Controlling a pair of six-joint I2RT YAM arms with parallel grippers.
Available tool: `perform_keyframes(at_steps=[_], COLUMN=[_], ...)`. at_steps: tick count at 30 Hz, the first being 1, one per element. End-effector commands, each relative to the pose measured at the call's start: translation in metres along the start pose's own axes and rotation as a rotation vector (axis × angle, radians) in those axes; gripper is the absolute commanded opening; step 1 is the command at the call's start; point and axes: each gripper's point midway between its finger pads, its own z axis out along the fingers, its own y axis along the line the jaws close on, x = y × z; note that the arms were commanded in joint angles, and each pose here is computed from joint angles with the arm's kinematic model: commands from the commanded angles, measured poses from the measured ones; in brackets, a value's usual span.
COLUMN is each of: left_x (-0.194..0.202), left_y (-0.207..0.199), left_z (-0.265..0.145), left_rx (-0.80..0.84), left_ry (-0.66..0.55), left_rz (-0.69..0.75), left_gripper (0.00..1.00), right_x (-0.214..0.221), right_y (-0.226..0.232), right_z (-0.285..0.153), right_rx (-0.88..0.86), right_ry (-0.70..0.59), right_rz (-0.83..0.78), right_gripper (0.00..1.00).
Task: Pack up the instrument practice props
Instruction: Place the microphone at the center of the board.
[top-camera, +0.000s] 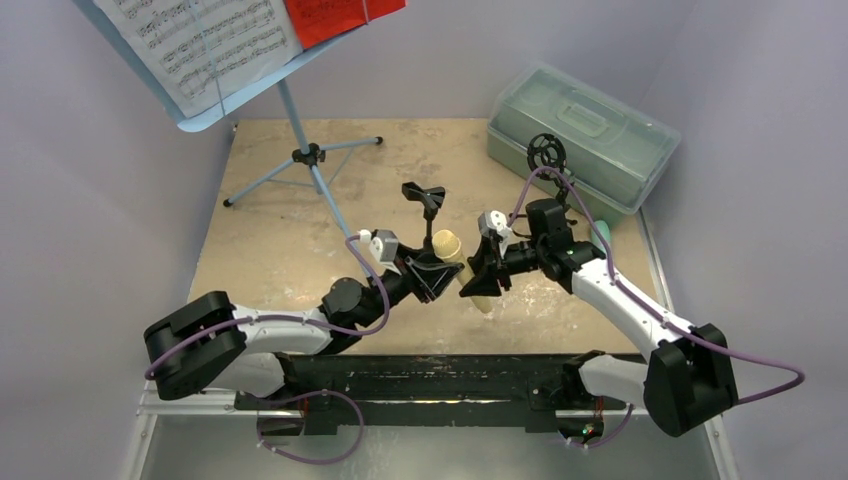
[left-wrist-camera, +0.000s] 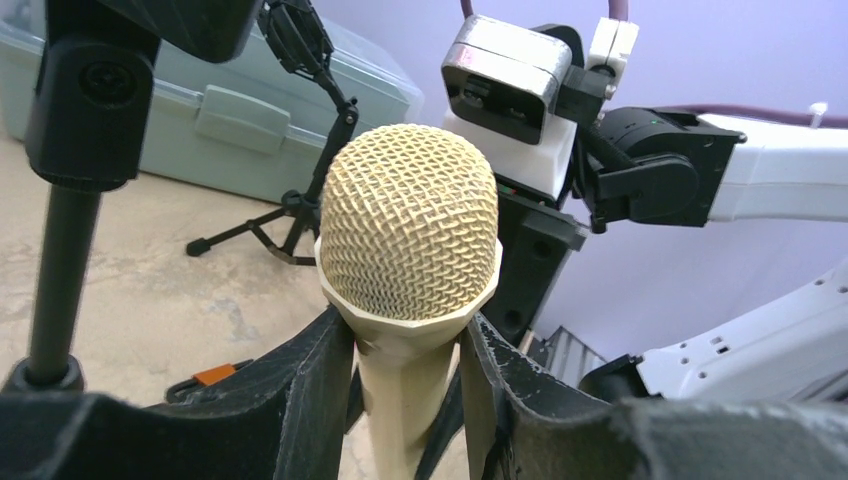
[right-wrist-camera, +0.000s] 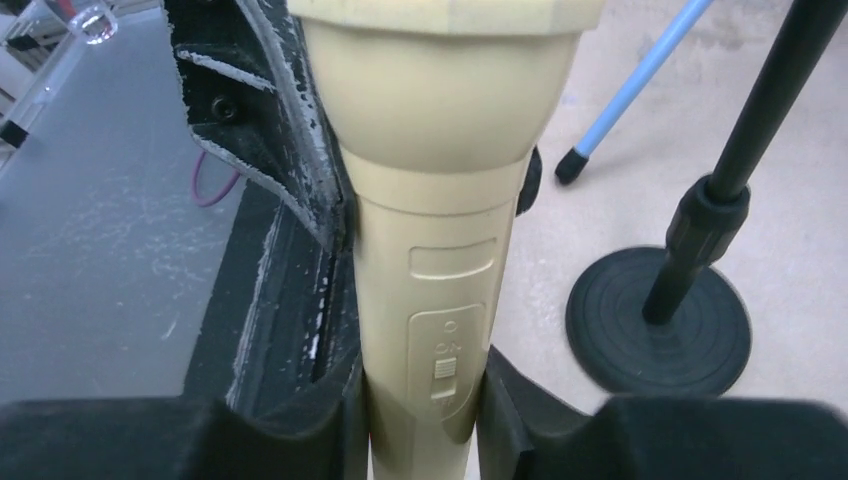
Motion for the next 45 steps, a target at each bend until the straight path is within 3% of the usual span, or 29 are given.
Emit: perform_keyframes(at_steps=[1,3,5,10,13,16,24,37,45], left_x=[-0.031,-0.027,-0.023,-0.022,-0.022,-0.022,-0.041,-0.044,-0.047], left_y=[-0.015,-0.012,-0.009,0.002,0.011,0.025,0.050,0.053,0.049], left_z=[0.008,0.005,0.000,-0.021,-0.036,-0.054,-0.088,-0.090,-0.091], left_rx=[0.035,0.027,0.013,-0.050,-0.100,-0.169,-0.319,-0.345,-0.327], left_ry=[-0.117,-0.100,-0.080,-0.018,0.043,0.111,0.132,0.186,0.170], left_rz=[-0.020,-0.024,-0.013,0.059,0.138,0.216,0.327,0.386,0.378], left_gripper=[0.00,0.17,0.35,0.77,0.88,0.94,1.00,1.00,1.00], right_x=[-0.008,-0.010,-0.010,0.004,0.010,0.016,0.051,0.102,0.141], right_y=[0.001,-0.001,-0.004,-0.011,-0.014,-0.016,-0.007,0.011,-0.009], right_z=[-0.001,-0.004,-0.010,-0.035,-0.057,-0.080,-0.131,-0.198,-0.241], right_rx=[-0.001,0.008,0.031,0.114,0.186,0.269,0.411,0.647,0.841], right_ry=[-0.006,0.003,0.016,0.141,0.228,0.310,0.559,0.821,0.951], right_rz=[-0.049,-0.069,-0.084,-0.217,-0.261,-0.268,-0.138,-0.019,0.061], right_gripper=[0.17,0.05,0.00,0.00,0.00,0.00,0.00,0.00,0.00])
